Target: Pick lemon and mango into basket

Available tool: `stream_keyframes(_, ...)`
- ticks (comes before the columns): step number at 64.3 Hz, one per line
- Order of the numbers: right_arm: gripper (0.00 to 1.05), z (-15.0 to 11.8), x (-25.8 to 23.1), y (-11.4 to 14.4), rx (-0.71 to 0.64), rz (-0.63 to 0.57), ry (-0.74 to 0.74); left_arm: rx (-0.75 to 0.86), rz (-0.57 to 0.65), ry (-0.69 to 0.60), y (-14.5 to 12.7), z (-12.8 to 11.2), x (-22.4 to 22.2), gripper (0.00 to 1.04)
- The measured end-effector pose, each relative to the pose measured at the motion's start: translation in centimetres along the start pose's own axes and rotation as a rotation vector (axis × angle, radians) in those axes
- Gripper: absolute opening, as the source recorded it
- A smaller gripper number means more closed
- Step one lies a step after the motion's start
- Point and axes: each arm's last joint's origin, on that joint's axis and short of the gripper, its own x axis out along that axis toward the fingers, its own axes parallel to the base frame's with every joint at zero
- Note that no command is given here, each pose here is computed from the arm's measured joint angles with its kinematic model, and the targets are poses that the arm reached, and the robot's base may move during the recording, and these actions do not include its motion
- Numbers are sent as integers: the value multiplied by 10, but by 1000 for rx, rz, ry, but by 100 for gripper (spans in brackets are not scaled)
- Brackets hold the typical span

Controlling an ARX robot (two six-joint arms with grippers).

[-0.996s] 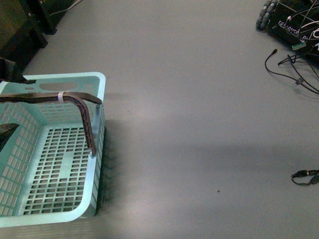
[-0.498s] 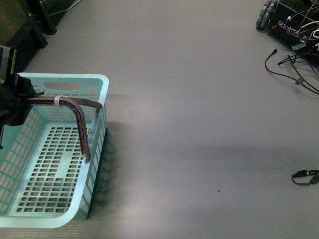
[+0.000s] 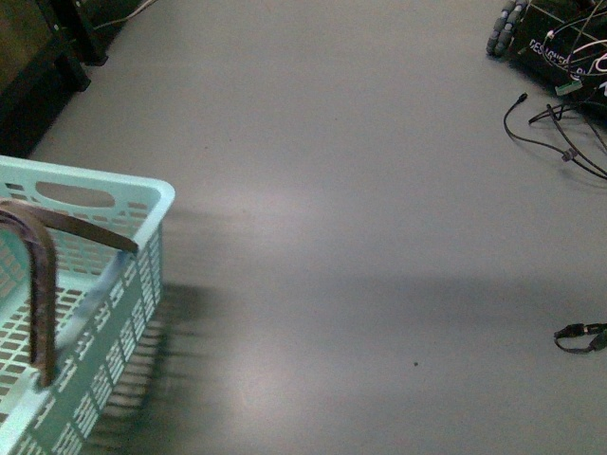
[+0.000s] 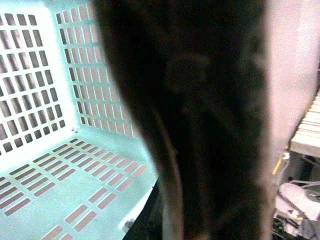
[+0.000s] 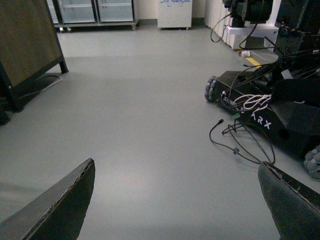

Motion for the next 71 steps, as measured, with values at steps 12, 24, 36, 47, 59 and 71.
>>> stream_keyframes(12,96,0,0,0,0,0,0,-81,-154,-12,-36,20,-82,5)
stream_keyframes(24,96,0,0,0,0,0,0,-124,-239,-17,-54,28,-143,5)
stream_keyframes(36,96,0,0,0,0,0,0,-123,-290,-3,-69,27,-183,5)
stream_keyframes(47,96,0,0,0,0,0,0,-104,-335,44,-81,23,-197,5)
stream_keyframes(59,96,0,0,0,0,0,0,-71,-350,90,-84,20,-203,5)
stream_keyframes(71,96,0,0,0,0,0,0,-24,-362,103,-86,19,-207,5)
